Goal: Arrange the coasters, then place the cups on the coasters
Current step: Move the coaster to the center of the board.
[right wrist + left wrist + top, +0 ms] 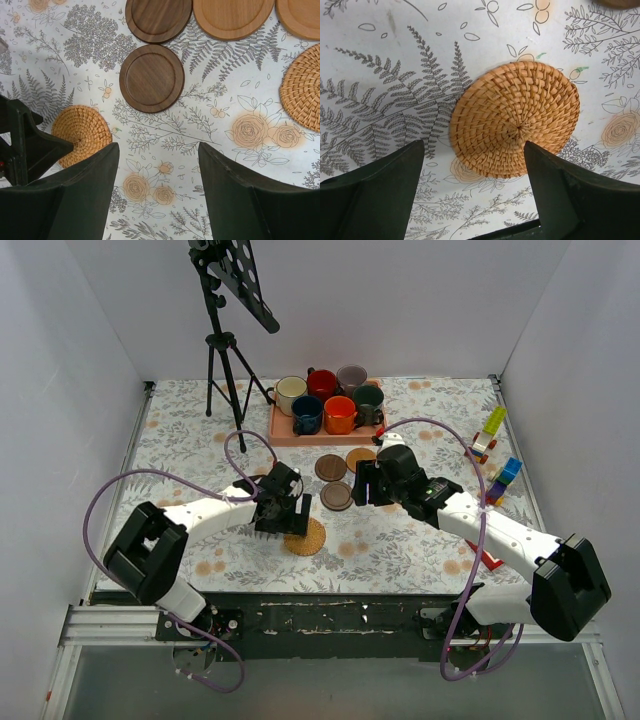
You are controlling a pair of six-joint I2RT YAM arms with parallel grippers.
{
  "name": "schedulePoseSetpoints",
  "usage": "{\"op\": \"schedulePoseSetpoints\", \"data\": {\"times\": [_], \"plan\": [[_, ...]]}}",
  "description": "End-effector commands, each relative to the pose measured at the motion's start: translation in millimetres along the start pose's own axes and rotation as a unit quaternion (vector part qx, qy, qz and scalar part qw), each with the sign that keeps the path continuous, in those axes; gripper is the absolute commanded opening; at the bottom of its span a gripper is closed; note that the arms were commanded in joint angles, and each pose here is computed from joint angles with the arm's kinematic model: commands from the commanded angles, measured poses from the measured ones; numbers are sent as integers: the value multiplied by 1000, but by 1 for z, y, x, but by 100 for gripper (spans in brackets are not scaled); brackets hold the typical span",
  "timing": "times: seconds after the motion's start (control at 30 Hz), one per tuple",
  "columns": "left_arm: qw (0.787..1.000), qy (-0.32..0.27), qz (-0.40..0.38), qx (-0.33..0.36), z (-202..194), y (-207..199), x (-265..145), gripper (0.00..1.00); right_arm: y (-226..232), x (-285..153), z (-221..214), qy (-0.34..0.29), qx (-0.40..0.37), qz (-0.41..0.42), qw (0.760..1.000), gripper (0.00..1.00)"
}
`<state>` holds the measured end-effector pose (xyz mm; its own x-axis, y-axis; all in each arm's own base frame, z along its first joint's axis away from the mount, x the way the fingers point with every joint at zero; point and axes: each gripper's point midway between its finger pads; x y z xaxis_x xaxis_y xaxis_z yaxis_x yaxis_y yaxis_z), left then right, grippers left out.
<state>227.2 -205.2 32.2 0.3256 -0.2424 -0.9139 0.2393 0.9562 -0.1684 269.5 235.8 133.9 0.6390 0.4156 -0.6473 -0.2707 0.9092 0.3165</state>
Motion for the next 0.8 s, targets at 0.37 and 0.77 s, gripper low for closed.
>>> {"op": "schedulePoseSetpoints", "data": {"times": [0.37, 0.77], "plan": [[999, -23, 24, 18, 25, 0, 13, 68, 1, -9, 15, -34, 10, 1, 999, 71], [999, -27, 10, 27, 20, -10, 2, 69, -5, -11, 15, -40, 0, -8, 999, 72]]}}
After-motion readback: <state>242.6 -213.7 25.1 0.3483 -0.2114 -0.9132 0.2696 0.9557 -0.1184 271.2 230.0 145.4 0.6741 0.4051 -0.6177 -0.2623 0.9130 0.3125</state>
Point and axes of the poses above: each gripper's point midway between its finger pads, its own x axis out along the fingers, its own y axis along the line the jaws close on, z = x × y, and after that the axes turned 3 degrees about x, right-handed
